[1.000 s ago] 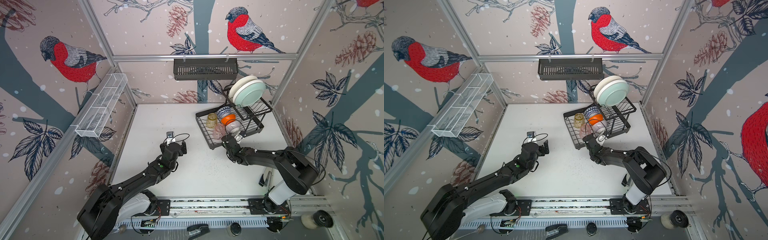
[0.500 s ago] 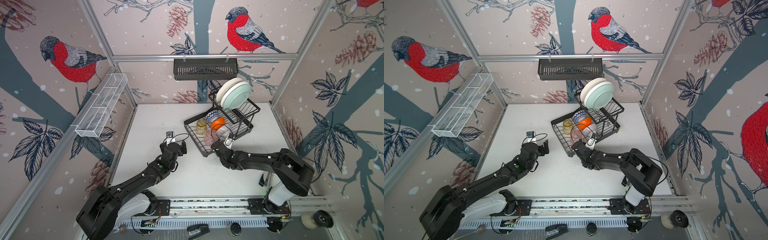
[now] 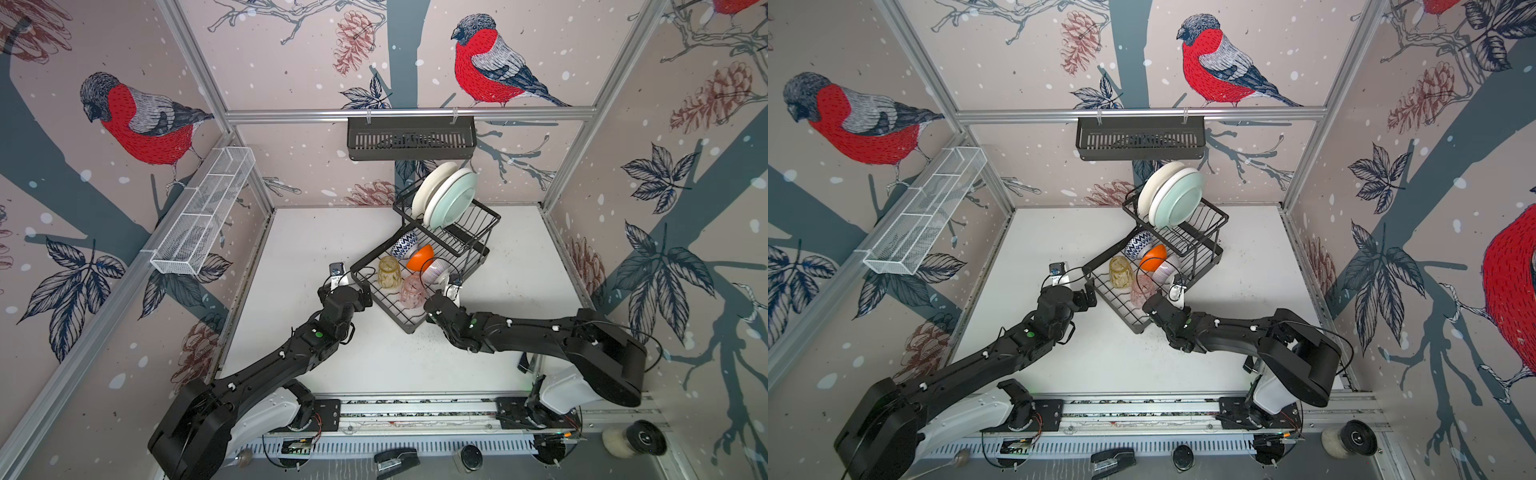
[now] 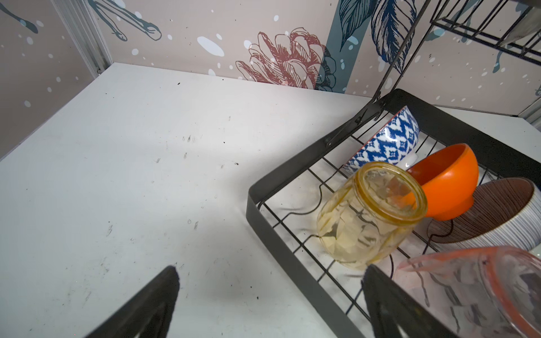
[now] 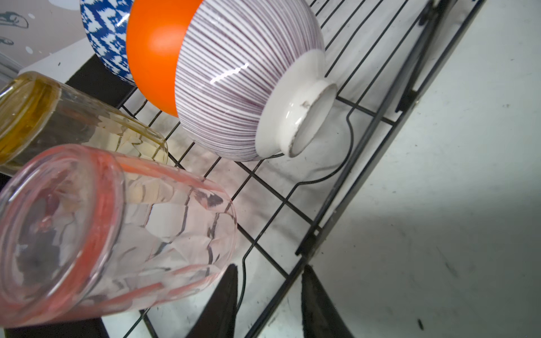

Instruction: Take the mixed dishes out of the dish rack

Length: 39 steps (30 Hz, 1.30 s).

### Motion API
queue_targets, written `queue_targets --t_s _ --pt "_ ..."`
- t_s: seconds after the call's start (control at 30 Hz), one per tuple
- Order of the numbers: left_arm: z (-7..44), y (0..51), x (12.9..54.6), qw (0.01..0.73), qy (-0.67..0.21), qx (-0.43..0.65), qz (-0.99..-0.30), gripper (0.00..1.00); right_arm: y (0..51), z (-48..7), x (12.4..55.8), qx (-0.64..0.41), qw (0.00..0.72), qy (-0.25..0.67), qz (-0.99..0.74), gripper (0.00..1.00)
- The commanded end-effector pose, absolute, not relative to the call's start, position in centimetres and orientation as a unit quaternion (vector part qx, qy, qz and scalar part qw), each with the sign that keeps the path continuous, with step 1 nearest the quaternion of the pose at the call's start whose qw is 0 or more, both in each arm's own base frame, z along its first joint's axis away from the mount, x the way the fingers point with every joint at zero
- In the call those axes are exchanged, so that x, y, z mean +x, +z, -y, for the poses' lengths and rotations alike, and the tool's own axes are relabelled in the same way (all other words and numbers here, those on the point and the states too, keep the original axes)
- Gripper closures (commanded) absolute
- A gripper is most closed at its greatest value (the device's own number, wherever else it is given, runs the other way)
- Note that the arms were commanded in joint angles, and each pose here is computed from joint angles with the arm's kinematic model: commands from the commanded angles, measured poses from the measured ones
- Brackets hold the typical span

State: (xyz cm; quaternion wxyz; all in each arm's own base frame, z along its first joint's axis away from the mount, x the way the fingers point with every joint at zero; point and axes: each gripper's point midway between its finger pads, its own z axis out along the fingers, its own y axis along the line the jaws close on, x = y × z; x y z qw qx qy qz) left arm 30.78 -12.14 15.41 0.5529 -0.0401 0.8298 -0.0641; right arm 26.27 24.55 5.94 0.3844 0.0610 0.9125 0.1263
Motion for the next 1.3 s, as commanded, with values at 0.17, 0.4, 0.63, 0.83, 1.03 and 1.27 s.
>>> queue_targets --t_s 0.17,0.4,0.63,0.83,1.03,1.27 --pt "12.1 15.8 30.7 0.559 -0.071 -0.048 -0.825 0.03 -0.1 -16.3 19.1 -0.037 0.193 0.009 -0.98 0.86" --pt "12.2 15.6 30.8 0.555 -0.071 -0.046 -0.827 0.03 1.1 -14.9 20.3 0.006 0.206 0.046 -0.977 0.73" --pt "12.4 15.4 30.8 0.554 -0.075 -0.045 -0.828 0.03 2.3 -14.4 21.6 0.053 0.226 0.087 -0.969 0.57" --pt "12.6 15.1 30.9 0.55 -0.076 -0.043 -0.831 0.02 2.9 -14.4 22.9 0.076 0.237 0.101 -0.963 0.5" --pt "12.5 15.1 30.9 0.55 -0.075 -0.043 -0.831 0.02 2.7 -13.1 24.1 0.104 0.235 0.052 -0.965 0.51" --pt "12.5 15.0 30.9 0.55 -0.074 -0.044 -0.831 0.02 2.9 -13.5 25.6 0.122 0.246 0.047 -0.96 0.62"
